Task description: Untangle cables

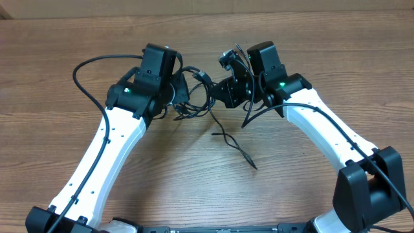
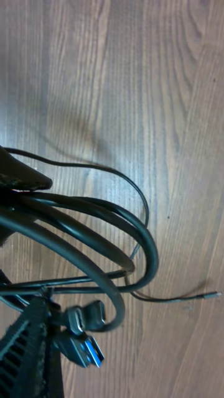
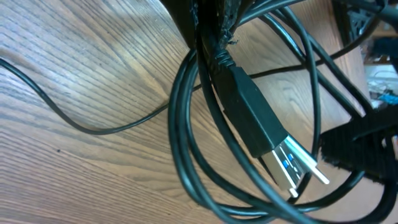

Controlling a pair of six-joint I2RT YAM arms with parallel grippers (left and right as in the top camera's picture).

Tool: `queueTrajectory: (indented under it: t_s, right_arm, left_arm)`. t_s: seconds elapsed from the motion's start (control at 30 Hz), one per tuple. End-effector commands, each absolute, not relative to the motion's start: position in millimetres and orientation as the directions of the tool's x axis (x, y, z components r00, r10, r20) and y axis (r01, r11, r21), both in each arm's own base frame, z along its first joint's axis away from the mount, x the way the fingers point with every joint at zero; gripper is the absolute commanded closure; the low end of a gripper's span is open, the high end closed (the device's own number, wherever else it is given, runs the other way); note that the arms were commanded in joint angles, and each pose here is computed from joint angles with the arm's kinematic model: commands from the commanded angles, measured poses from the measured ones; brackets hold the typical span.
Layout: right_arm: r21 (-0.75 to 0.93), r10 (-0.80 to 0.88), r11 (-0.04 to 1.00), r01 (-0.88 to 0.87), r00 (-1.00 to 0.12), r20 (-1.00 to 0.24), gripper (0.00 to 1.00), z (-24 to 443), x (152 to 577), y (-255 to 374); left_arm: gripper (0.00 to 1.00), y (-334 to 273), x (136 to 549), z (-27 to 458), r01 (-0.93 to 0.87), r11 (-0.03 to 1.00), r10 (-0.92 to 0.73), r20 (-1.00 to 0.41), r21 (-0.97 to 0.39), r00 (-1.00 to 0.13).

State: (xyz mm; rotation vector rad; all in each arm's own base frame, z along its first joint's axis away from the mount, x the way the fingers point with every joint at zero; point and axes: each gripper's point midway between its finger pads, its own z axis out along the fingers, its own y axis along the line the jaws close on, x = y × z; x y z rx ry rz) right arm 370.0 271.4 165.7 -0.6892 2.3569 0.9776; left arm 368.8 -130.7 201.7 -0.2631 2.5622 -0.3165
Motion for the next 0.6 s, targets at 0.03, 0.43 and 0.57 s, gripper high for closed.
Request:
queueTrajectory:
  t_s: [0.03,0.43,0.57]
  right_arm:
    - [0.449,-0.180,0.711,-0.541,-0.757,-0.628,0.96,180,390,258]
    - [0.450,0.053,0.857,-0.250,-0.826,-0.560,0.96,171,414,229]
    - [0.459,0.075,0.859,-0.226,-0.832,-0.550,0.68,170,414,228]
  left_arm:
    - [0.96,-115,373,204,-0.175,0.954,-0.280,-0.510,-0.245,-0.813]
    - [0.96,-115,373,204,-0.175,0.953,-0.281,-0.510,-0.245,-0.813]
    - [0.96,-115,373,204,-0.175,0.953,-0.281,-0.510,-0.245,-0.813]
